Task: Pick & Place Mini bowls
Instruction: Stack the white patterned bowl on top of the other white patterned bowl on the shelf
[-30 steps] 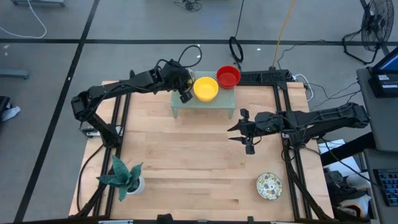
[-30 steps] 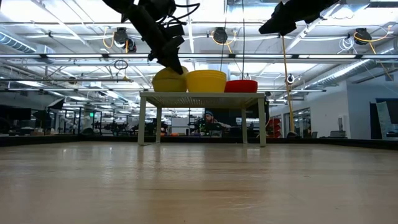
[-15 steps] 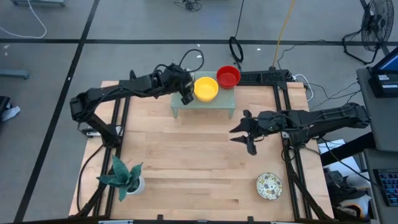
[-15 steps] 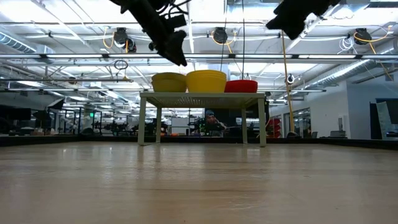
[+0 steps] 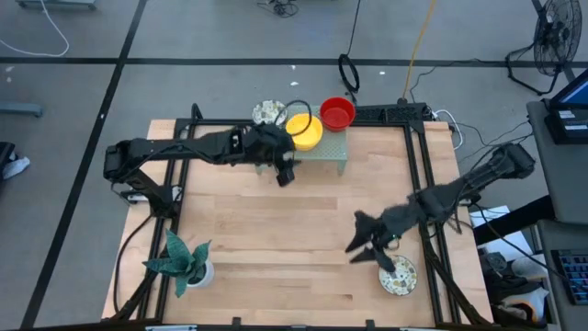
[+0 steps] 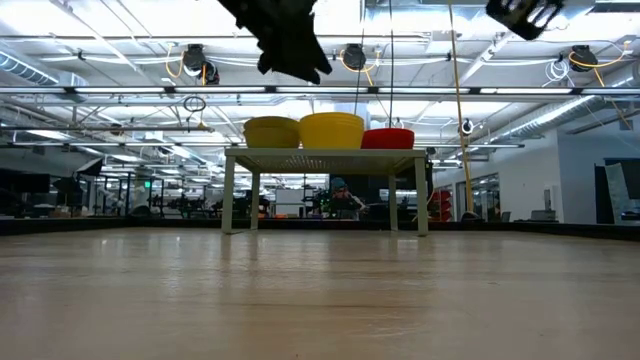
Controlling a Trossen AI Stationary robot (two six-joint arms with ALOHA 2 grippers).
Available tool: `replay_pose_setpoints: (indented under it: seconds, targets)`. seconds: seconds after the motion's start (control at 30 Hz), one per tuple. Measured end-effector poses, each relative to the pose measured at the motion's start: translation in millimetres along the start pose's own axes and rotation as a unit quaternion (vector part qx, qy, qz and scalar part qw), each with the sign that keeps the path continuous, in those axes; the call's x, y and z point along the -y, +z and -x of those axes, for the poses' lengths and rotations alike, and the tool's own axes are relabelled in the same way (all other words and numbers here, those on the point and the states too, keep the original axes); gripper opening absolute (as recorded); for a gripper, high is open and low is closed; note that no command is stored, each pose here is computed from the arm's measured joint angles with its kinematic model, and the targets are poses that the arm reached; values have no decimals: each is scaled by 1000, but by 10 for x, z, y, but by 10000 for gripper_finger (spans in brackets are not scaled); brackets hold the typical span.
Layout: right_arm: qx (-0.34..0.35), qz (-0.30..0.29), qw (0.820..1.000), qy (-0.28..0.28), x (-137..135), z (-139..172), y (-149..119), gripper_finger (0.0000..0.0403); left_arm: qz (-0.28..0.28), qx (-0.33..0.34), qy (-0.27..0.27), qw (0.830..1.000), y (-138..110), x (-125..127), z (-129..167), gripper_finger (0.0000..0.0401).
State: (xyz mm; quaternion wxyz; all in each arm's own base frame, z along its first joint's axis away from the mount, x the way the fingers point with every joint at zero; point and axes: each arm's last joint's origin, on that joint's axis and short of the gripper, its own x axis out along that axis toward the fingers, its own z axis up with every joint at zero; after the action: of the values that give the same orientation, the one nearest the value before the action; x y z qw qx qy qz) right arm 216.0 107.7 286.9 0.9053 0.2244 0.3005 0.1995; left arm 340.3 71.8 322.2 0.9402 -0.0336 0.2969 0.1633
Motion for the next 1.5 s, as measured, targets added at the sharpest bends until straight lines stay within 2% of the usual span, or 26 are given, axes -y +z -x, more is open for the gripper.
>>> replay_pose_setpoints:
  seconds: [0.13,0.3,0.4,0.5,0.7,0.83,0.97,1.2,1.27,1.5]
  targets:
    - [-54,-7,998,-22,-86,-197,-209,144,8,-4,-44,999,-20,229,34,200]
    - [-131,-98,985,-56,-148,-348,-474,144,5,-7,-80,997,-52,503,92,200]
    - [-167,-166,969,-75,-216,-411,-632,144,10,-11,-98,995,-78,653,132,200]
    - [-192,-250,944,-95,-303,-455,-782,144,9,-14,-115,993,-105,798,177,200]
    - [-209,-329,915,-108,-450,-449,-940,144,-6,-17,-143,990,-158,1036,264,200]
    - [-184,-335,914,-134,-488,-425,-1003,144,-3,-18,-153,988,-186,1150,313,200]
    - [-171,-344,906,-178,-464,-395,-1067,144,-2,-22,-165,986,-215,1243,355,200]
    - [-188,-368,873,-258,-374,-377,-1192,144,-7,-26,-177,984,-249,1346,407,200]
    - [-198,-374,866,-267,-359,-384,-1213,144,-4,-27,-179,983,-254,1360,414,200]
    - [-209,-362,862,-288,-324,-420,-1265,144,-4,-27,-181,983,-258,1376,422,200]
